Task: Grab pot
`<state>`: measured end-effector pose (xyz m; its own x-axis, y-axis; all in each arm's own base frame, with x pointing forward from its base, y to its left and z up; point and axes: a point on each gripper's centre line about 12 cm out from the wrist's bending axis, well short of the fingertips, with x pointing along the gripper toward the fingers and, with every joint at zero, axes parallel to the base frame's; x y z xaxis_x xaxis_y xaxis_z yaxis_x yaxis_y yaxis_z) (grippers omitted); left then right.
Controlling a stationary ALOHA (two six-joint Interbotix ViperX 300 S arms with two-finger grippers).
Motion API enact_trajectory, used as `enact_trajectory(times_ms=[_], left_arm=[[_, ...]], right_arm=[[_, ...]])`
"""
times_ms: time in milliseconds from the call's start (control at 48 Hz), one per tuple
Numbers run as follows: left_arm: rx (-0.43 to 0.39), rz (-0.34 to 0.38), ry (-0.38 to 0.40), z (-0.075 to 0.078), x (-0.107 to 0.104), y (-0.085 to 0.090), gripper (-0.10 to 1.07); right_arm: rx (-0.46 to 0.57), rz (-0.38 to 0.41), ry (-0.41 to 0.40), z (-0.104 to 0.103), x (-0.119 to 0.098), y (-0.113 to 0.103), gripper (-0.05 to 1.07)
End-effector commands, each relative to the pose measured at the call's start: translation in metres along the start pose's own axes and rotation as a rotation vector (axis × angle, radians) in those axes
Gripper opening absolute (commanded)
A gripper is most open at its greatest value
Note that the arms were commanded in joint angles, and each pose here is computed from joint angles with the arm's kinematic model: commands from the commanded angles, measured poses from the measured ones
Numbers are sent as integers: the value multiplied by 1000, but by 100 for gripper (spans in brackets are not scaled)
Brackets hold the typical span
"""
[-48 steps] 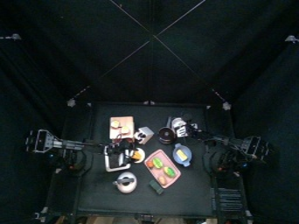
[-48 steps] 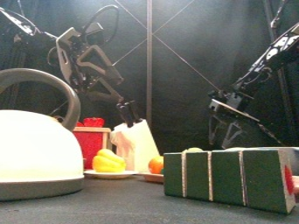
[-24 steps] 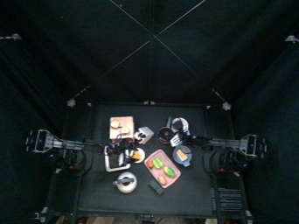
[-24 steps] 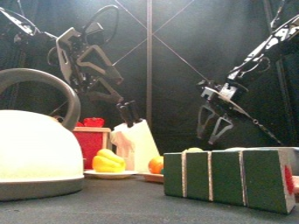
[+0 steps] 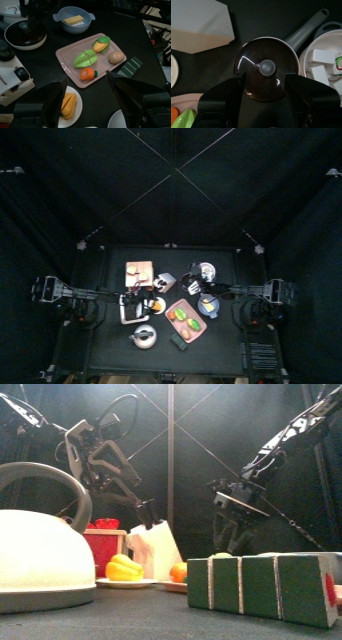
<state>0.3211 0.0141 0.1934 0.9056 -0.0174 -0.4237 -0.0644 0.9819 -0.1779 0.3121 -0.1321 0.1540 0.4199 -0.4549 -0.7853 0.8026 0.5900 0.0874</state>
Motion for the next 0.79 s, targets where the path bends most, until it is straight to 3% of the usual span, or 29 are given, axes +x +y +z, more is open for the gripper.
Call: enact_trajectory(times_ms=[0,521,771], left_arm=[[1,-4,-36,12,1,-1,96],[1,5,-30,10,2,3,96],[-2,9,-28,9,2,4,96]], right_arm=[[7,12,-23,8,-4,3,87],[-7,26,-6,5,14,-1,86],[-6,16,-1,3,16,-5,78]])
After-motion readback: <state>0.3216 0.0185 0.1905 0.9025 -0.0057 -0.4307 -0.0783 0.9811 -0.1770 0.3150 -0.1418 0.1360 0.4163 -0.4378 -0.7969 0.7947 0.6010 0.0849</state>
